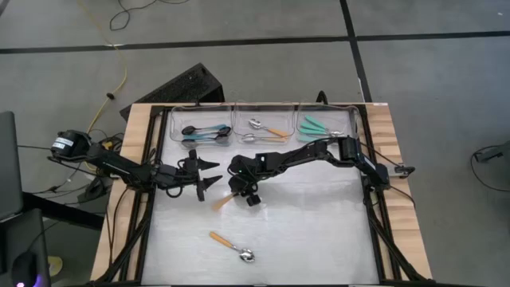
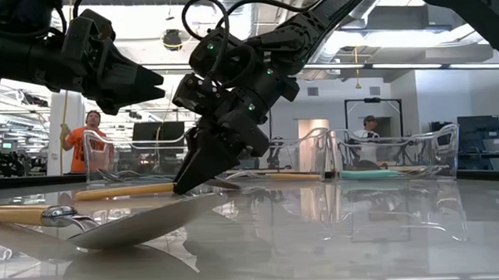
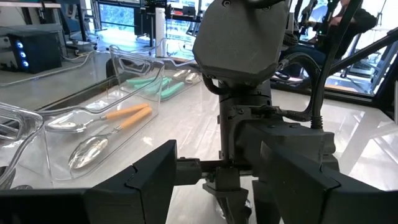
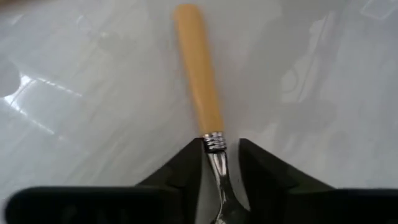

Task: Sort silverware by color (type)
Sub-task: Put the top yellow spoon into the top center transparent bin

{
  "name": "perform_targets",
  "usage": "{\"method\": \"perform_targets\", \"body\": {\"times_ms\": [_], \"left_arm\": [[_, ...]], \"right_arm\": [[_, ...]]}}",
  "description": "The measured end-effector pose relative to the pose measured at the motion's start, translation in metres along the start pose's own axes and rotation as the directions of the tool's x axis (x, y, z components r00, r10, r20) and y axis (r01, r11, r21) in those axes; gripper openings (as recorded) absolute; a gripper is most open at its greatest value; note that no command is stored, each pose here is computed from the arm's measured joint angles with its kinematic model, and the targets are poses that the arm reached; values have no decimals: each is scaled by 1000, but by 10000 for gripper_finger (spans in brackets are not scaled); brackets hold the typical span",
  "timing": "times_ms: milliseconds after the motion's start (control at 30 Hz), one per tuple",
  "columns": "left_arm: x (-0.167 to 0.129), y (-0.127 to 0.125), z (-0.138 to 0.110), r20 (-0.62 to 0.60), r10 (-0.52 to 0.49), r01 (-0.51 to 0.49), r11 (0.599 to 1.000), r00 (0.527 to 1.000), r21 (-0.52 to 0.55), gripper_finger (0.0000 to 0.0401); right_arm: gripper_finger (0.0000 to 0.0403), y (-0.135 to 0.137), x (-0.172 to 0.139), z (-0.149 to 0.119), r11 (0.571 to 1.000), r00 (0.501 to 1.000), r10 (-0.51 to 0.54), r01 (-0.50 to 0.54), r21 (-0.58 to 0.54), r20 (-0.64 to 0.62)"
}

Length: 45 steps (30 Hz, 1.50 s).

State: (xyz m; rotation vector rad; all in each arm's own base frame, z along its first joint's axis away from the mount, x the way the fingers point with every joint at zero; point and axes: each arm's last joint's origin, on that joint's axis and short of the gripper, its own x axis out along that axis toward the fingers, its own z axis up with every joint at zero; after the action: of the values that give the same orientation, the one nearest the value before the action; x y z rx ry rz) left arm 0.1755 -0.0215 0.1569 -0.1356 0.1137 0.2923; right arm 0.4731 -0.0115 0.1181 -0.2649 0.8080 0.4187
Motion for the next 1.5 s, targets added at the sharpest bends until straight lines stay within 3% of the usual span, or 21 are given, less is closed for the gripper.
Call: {"method": "perform_targets", "body": {"times_ms": [167, 467, 1000, 1500], "left_arm": [[0, 0, 0, 0, 0, 0, 1000, 1000, 0, 218], [0, 0, 0, 0, 0, 0, 1000, 1000, 0, 218], [0, 0, 0, 0, 0, 0, 1000, 1000, -1, 218], [0, 0, 0, 3, 5, -5, 1000, 1000, 1, 218]], "right_arm": [[57, 0, 0, 1, 1000, 1000, -6, 5, 25, 6], [63, 0, 0, 4, 995, 999, -14, 11, 97, 29], [64, 4, -2, 6, 995, 1000, -8, 6, 96, 20], [64, -1, -49, 25, 995, 999, -25, 23, 92, 21]]}}
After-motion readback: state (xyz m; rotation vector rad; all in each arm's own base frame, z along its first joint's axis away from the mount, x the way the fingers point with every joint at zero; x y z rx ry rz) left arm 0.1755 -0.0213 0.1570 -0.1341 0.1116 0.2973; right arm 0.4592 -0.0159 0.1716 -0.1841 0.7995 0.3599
